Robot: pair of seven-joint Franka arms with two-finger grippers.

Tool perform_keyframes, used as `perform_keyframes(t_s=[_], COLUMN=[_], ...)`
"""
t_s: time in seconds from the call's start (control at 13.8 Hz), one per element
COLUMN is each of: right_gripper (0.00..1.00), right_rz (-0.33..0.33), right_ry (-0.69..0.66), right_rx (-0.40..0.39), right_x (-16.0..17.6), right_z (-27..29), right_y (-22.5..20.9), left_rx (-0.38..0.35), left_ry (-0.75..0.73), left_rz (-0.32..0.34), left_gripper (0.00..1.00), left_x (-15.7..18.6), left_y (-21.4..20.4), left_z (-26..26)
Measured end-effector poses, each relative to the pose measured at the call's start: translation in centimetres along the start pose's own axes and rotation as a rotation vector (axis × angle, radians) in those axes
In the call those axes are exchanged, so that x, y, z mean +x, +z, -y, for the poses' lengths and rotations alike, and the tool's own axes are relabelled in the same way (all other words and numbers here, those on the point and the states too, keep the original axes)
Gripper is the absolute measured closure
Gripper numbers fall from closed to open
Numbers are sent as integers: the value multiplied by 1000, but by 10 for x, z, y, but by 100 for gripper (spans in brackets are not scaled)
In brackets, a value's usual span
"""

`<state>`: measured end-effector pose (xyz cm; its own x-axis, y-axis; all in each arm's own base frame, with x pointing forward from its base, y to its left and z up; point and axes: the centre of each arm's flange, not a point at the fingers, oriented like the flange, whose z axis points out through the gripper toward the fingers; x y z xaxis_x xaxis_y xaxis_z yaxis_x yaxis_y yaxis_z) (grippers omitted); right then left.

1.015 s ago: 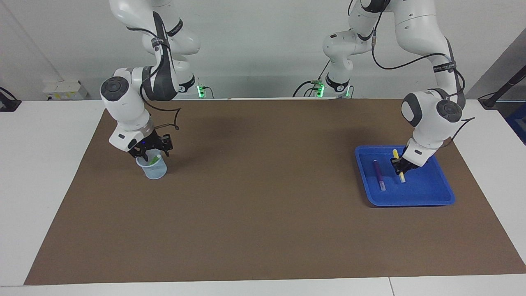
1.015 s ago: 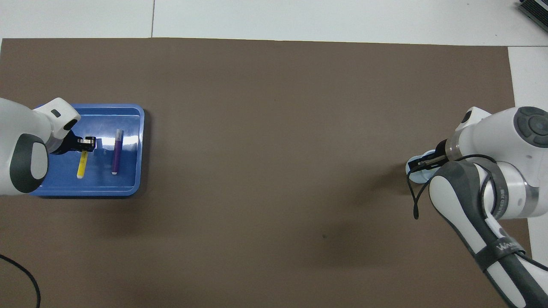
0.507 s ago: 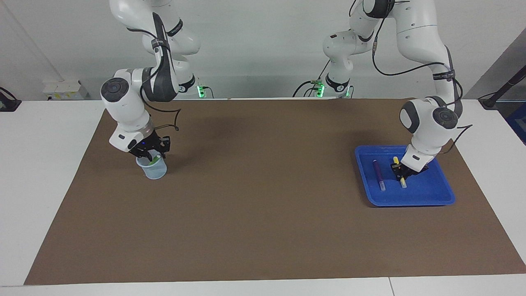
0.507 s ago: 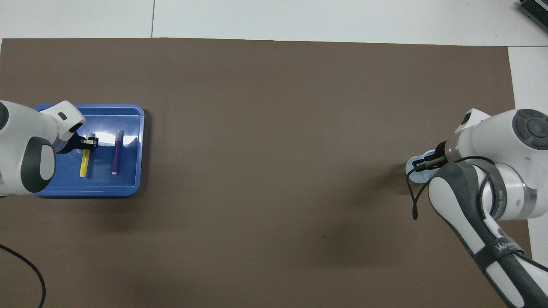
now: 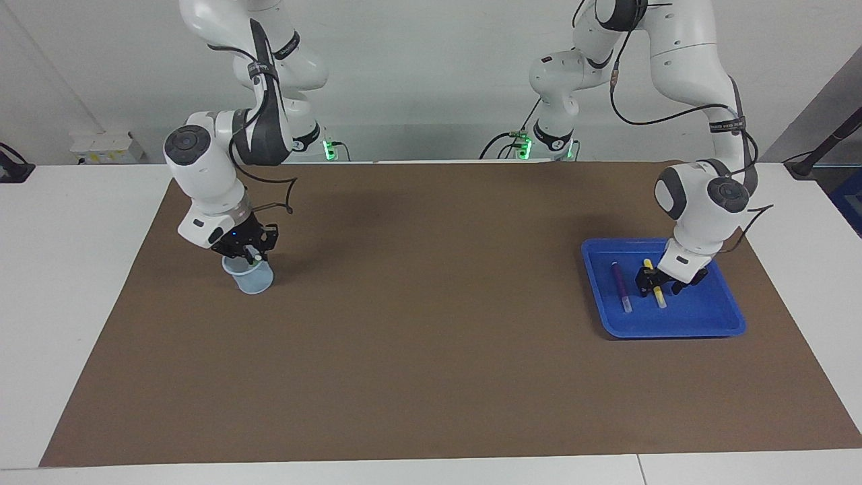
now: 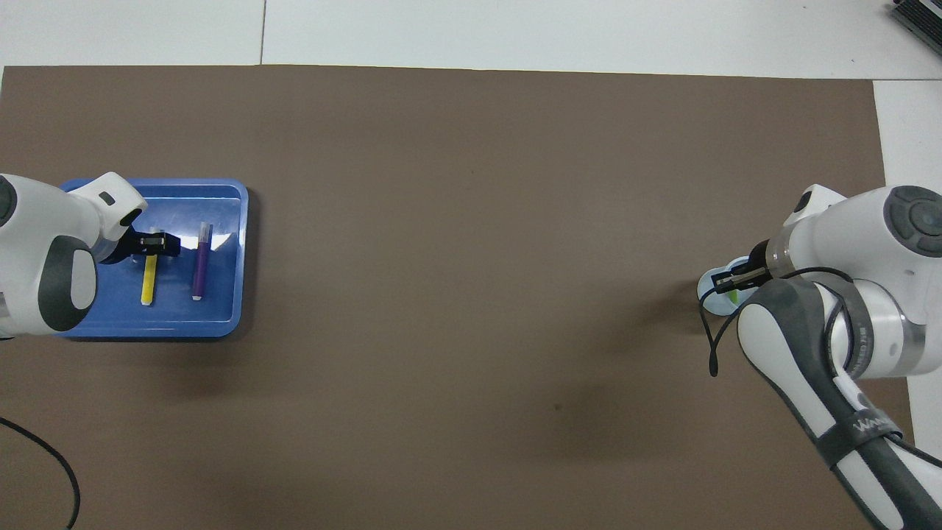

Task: Right arm passes pens to left for tray arrangement
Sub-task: 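Raise the left gripper from the tray while the right gripper grasps the green pen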

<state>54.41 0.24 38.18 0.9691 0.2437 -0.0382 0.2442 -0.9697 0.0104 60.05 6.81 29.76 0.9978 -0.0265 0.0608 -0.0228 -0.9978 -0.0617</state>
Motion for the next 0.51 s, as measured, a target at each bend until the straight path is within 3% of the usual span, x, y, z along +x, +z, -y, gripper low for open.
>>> perform_keyframes(t_s=[0.36,0.43,0.51], right_gripper=[70,70,62], right_rz=[-2,-5,-7], right_ry=[0,0,1], right_rx=[-1,-1,-2], right_x=[1,2,2], right_z=[0,-1,-1], right_y=[-2,-4,-5], left_rx=[-83,-88,-94], left_ry=[-82,-84,-87], left_rz=[32,42,51], left_gripper=[20,14,10], left_x=[18,24,29], left_y=[-32,-43,-53], left_z=[2,1,1])
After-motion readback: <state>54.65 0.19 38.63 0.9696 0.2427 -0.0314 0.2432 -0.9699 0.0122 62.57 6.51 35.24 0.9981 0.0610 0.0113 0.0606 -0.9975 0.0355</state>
